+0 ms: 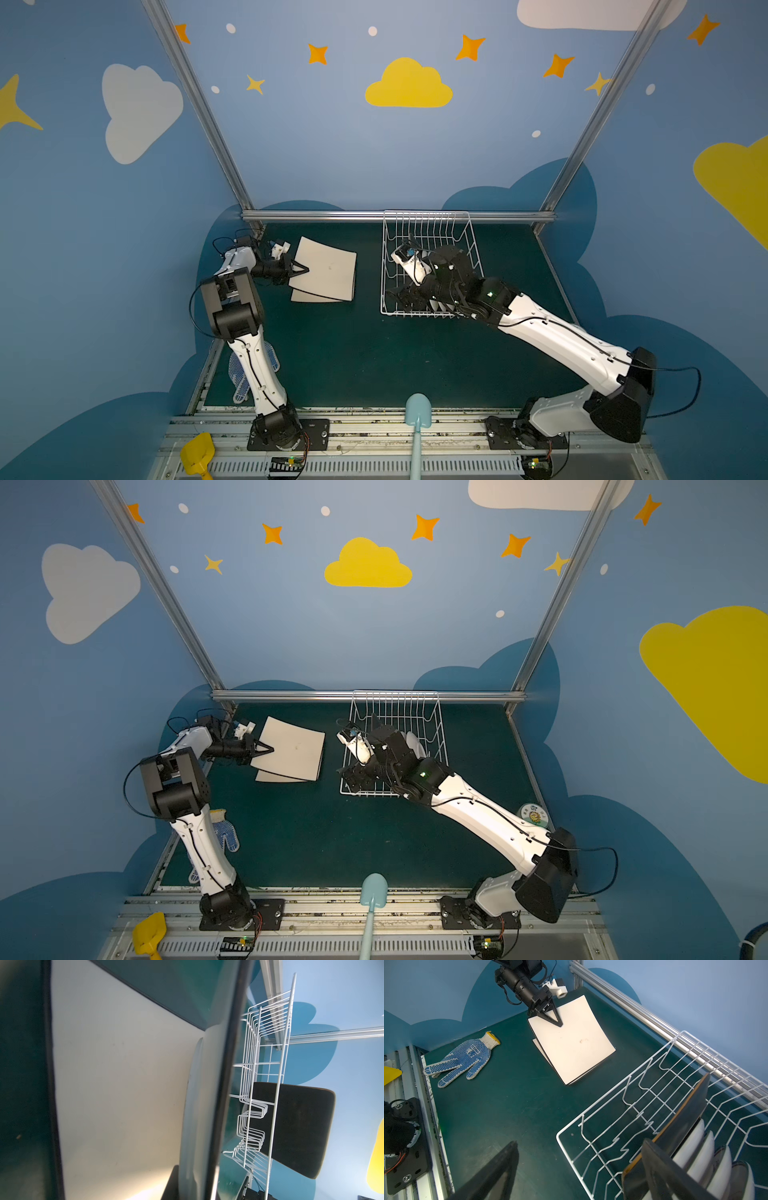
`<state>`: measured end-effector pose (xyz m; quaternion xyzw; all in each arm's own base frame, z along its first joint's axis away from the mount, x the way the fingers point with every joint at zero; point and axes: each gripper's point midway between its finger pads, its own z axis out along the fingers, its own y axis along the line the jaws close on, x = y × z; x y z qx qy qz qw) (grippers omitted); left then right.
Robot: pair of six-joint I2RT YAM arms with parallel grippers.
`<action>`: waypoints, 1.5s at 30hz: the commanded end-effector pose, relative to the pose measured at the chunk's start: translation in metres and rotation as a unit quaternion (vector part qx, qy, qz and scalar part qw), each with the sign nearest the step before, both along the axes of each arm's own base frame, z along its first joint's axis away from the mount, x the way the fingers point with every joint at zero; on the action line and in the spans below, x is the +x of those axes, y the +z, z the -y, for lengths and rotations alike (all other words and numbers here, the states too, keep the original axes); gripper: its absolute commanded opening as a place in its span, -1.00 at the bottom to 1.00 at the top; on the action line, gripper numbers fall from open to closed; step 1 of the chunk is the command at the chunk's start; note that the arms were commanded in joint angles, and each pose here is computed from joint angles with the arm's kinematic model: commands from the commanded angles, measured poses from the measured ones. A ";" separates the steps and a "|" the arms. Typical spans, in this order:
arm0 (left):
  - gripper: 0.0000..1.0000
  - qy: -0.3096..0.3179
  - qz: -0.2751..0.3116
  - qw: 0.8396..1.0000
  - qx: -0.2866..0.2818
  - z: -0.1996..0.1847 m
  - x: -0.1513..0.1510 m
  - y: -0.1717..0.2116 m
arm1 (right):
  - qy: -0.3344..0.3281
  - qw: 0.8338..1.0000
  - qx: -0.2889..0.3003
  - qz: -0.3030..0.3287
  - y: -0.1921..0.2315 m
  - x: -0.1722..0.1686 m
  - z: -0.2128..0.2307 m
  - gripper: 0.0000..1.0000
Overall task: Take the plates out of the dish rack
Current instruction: 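Lower the plate onto the cream plate with the left gripper while the right reaches rackward, then open the left gripper and lift it off the stacked plates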
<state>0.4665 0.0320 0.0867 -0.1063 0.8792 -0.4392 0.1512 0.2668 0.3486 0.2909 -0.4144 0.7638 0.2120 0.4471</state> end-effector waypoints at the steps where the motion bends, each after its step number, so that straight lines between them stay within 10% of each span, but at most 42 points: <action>1: -0.56 -0.009 0.006 1.000 -0.004 0.001 0.001 0.004 | -0.003 1.000 0.013 0.006 0.007 -0.002 0.000 0.83; 45: 0.72 0.031 -0.011 0.992 0.125 -0.031 -0.007 0.008 | -0.013 0.999 0.033 0.030 0.022 -0.017 0.016 0.83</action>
